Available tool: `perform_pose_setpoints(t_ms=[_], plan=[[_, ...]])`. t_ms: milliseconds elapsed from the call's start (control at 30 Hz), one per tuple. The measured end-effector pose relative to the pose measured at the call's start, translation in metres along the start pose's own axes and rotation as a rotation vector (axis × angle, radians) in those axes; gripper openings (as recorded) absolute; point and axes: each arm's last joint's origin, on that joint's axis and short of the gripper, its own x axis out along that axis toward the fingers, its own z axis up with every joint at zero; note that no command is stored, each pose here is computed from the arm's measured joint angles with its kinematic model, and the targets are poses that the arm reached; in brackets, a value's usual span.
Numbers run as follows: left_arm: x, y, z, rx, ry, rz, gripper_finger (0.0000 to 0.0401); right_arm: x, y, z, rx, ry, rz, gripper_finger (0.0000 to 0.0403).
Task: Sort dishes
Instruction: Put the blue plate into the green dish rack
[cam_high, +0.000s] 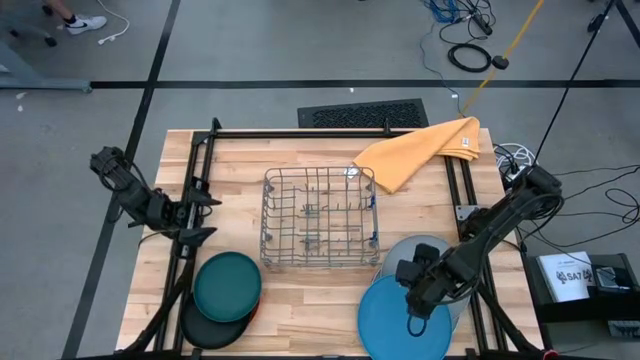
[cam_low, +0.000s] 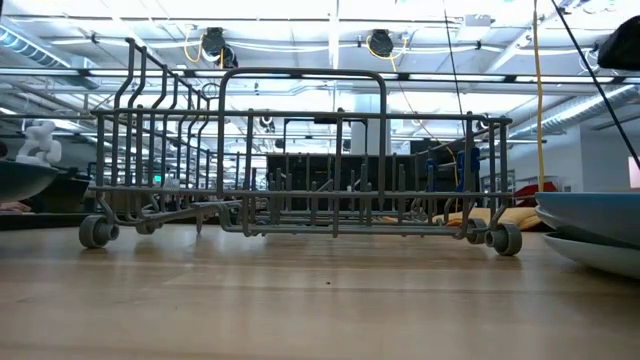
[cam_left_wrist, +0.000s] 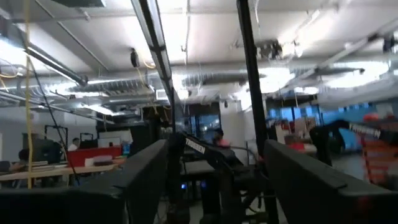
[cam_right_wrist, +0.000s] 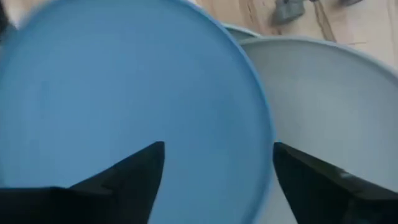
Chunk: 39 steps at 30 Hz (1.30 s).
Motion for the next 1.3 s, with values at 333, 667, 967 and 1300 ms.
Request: perform_pose_setpoints(t_ms=[333,667,967,1300], plan=[[0.02,-0.007,0.008,0.031,0.057,-0.026,0.0269,0.025,-0.02,0.007,-0.047,0.043,-0.034,0.03],[0.021,-0.009,0.005,0.039,0.07,-0.032,0.027,0.041,-0.031,0.013,-0.061,0.028,-0.018,0.03],[0.021,-0.009,0.005,0.039,0.07,-0.032,0.027,0.055,-0.039,0.008,-0.06,0.039,-0.005,0.03],[0.021,-0.009,0.005,0.04,0.074,-0.023,0.027,0.056,-0.039,0.008,-0.039,0.037,-0.005,0.025]])
